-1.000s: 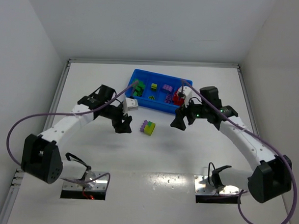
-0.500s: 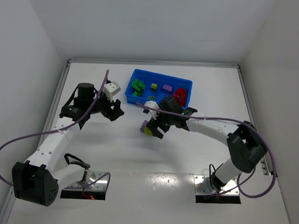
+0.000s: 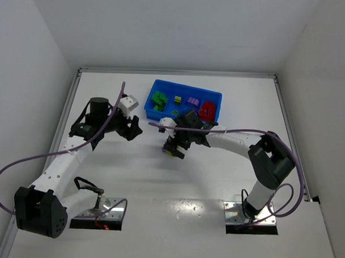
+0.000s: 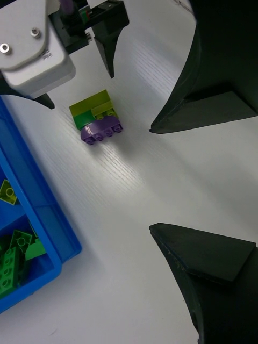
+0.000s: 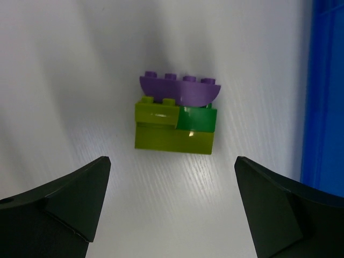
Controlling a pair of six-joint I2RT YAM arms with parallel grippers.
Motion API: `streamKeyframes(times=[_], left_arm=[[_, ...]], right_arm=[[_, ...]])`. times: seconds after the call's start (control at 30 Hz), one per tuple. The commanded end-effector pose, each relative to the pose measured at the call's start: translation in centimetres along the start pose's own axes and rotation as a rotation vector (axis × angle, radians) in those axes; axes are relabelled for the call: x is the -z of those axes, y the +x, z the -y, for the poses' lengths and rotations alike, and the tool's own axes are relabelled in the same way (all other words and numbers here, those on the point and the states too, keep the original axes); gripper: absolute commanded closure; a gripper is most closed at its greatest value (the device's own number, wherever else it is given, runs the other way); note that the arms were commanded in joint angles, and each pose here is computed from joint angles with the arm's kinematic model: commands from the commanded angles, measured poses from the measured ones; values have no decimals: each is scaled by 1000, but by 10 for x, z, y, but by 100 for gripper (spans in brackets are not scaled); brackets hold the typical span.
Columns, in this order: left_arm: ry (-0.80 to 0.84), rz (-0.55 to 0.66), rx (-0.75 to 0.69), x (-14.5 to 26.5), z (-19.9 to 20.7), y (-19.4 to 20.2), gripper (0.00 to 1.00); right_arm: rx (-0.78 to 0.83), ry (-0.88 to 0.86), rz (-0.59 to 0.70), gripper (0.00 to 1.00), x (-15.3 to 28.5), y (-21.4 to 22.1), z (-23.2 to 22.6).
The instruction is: Sort the legos into containers by color
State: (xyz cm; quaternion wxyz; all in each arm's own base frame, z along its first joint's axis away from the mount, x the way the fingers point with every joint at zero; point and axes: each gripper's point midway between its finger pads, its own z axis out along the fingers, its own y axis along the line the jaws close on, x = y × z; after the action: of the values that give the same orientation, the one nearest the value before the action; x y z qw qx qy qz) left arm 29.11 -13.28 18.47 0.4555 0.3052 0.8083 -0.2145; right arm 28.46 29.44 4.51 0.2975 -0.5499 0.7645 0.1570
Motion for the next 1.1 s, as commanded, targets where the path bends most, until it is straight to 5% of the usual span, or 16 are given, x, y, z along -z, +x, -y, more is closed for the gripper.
streamKeyframes(times=[0.0,0.57,1.07], left_arm=[[11,27,-23,-2,-2,-6,26],[19,10,-10,-5,-8,5,25],[14,7,4,-7,-14,8,25]], right_arm=[[152,-63,74,0,11,-13,-5],[-166,4,-39,0,-19,-18,10],[-154,-40,-114,0,-38,4,-9]])
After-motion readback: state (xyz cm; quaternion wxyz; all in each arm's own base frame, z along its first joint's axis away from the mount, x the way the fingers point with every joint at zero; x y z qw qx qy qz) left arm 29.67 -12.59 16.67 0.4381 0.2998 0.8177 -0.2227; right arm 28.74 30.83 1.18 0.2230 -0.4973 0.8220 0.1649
